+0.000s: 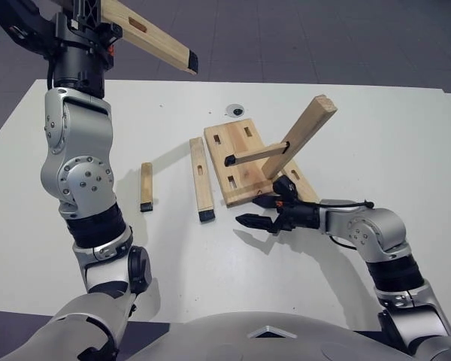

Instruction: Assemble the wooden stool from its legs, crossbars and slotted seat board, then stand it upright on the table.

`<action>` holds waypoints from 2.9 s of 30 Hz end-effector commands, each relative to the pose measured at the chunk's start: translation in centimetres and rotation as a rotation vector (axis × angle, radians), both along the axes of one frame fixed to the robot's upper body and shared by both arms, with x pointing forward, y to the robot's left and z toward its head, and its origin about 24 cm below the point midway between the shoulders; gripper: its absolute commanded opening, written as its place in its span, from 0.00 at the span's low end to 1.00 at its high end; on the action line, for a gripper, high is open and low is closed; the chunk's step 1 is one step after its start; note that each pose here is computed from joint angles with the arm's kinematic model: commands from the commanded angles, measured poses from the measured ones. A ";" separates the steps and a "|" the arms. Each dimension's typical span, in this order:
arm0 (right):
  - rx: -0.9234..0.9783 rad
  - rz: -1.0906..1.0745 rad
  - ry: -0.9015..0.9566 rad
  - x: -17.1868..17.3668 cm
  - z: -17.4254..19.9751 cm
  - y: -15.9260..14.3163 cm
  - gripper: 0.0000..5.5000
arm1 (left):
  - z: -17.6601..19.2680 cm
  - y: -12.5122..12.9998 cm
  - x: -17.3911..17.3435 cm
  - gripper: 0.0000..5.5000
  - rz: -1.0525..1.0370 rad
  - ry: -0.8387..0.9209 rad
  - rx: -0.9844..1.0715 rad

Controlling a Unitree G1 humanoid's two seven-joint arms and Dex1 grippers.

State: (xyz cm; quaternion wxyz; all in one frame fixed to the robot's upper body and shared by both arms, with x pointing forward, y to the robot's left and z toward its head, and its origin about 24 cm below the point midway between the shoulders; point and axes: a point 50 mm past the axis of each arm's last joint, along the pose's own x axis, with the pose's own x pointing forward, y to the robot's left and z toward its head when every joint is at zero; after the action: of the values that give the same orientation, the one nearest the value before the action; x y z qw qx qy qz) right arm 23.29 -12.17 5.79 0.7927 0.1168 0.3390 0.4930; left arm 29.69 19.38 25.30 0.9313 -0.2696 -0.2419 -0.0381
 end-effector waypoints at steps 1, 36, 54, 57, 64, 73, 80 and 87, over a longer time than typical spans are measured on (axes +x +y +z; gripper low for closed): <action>0.017 0.003 -0.056 0.7 0.4 1.3 0.98 | 0.3 0.3 0.4 0.19 0.021 -0.004 -0.004; -0.169 -0.214 -0.190 1.6 -0.3 -4.8 0.98 | -6.9 -3.8 -2.9 0.19 -0.100 0.443 0.057; -0.104 -0.218 -0.219 1.3 -0.3 -1.5 0.98 | -7.5 -3.7 -3.7 0.19 -0.124 0.526 0.055; -0.106 -0.214 -0.219 1.4 -0.3 -1.3 0.98 | -8.1 -3.6 -3.8 0.19 -0.121 0.554 0.020; -0.108 -0.218 -0.216 1.5 -0.3 -1.2 0.98 | -9.3 -3.7 -3.9 0.19 -0.129 0.605 -0.015; -0.117 -0.234 -0.211 1.5 -0.4 -1.4 0.98 | -9.9 -3.4 -4.2 0.19 -0.071 0.623 0.044; -0.123 -0.277 -0.201 1.2 -0.6 -2.1 0.98 | -9.3 -3.1 -4.2 0.19 -0.080 0.607 0.032; -0.106 -0.294 -0.210 1.2 -0.6 -1.4 0.98 | -9.4 -3.3 -4.1 0.19 -0.082 0.639 0.077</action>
State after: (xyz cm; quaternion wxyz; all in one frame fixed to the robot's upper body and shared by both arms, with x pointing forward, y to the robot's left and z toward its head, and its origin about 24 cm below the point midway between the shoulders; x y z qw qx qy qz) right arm 24.54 -13.62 5.12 0.8888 0.0714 0.2626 0.3687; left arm 25.57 15.81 16.64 0.9613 -0.2714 0.0446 -0.0164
